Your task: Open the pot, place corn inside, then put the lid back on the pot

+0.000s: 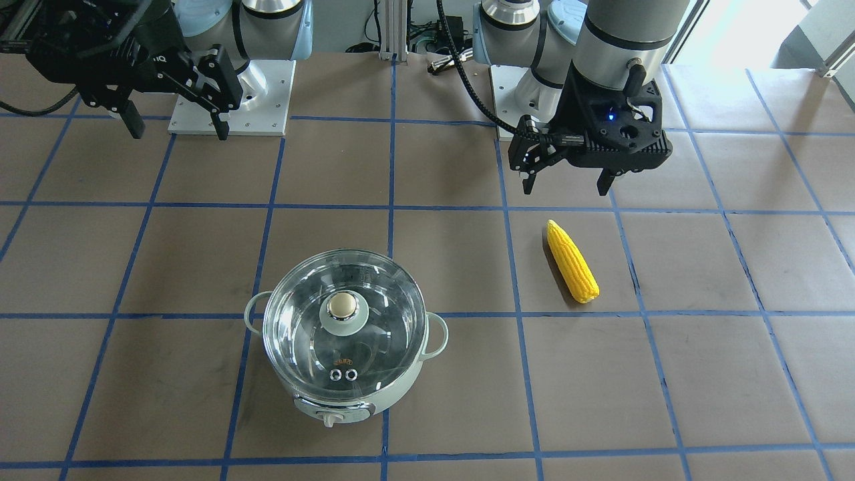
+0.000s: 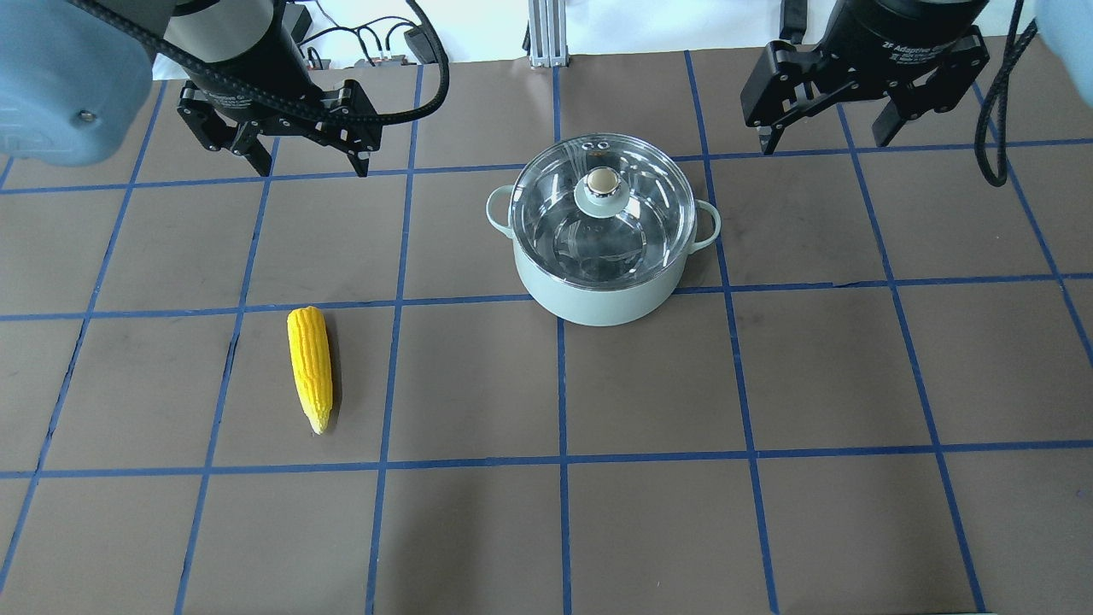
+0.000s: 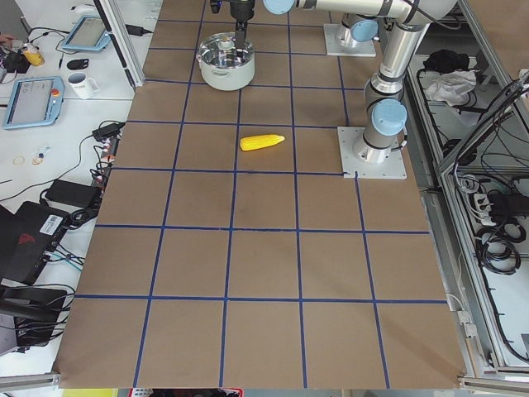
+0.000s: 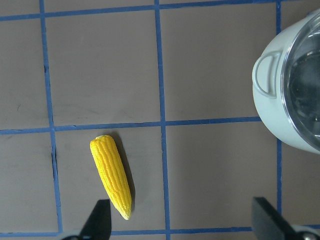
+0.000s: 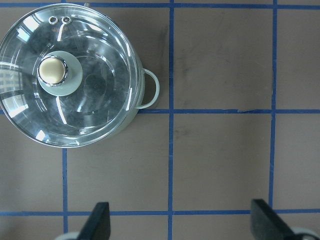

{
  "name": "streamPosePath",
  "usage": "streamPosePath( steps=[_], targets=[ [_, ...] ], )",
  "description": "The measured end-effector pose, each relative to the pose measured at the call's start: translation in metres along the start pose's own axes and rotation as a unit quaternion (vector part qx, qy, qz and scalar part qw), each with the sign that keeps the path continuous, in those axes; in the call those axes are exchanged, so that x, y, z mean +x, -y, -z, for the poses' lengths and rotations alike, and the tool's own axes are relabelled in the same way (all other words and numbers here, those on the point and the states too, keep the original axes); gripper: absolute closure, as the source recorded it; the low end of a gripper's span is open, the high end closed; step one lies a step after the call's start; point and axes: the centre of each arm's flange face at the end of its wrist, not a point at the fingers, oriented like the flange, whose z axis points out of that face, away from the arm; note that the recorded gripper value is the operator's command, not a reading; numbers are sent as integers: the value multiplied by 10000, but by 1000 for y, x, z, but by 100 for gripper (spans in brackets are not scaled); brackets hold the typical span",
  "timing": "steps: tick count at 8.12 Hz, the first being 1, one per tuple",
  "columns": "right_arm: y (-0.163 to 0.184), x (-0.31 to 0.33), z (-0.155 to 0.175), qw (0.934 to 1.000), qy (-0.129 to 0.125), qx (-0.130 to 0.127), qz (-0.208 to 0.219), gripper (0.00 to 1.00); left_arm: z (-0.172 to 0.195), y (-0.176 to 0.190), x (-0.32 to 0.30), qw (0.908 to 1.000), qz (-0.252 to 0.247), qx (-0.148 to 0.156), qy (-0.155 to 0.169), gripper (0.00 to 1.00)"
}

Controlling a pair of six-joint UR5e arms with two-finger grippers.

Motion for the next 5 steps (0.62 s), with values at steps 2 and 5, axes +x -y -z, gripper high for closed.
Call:
streamPosePath(
  steps=[2, 5],
  targets=[
    [0, 0, 0, 10000, -1, -2, -2, 0, 0, 1, -1, 10000, 4, -2, 1, 0],
    [0, 0, 0, 10000, 0, -6, 0, 0, -8, 3, -29, 9990, -368, -249, -58, 0]
  ],
)
